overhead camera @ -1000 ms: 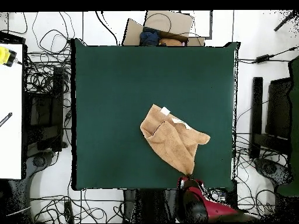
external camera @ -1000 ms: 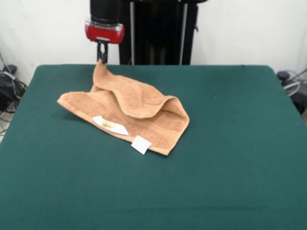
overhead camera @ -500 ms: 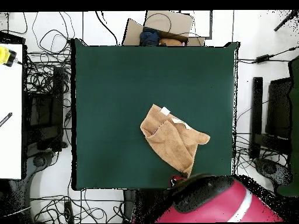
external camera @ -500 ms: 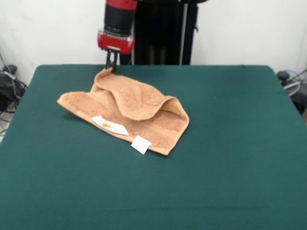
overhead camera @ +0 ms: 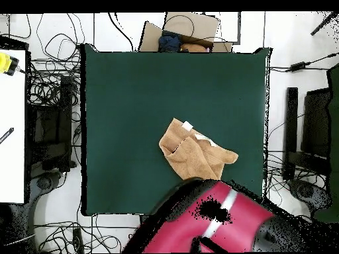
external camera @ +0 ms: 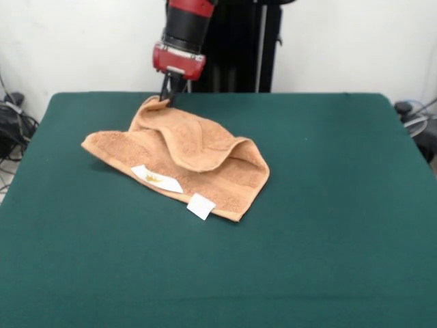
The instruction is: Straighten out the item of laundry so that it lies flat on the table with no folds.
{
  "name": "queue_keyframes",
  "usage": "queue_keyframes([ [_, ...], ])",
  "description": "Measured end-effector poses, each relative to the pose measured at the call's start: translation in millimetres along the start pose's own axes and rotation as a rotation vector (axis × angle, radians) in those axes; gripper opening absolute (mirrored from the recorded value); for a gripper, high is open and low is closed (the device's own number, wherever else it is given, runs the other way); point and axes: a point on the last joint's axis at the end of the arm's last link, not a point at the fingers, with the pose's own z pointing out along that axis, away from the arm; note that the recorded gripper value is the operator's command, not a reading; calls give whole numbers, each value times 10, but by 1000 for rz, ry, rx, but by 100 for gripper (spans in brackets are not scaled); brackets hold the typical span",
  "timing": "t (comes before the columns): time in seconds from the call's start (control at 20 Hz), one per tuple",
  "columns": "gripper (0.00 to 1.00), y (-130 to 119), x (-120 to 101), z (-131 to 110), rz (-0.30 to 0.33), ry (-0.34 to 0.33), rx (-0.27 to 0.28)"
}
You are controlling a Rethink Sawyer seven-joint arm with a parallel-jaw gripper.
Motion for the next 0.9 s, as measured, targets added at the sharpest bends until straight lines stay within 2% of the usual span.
queue_keyframes([
  [0.05,0,35,-18,-28,-7,-10,18],
  [0.15,0,163,-91,-137,-34,-37,88],
  [0.3,0,449,-211,-377,-88,-76,179],
  [0.45,0,626,-226,-538,-121,-92,191],
  [0.5,0,764,-189,-704,-162,-103,165],
  [0.7,0,791,-57,-981,-234,-132,77],
  [0.9,0,662,39,-1145,-254,-186,-14],
])
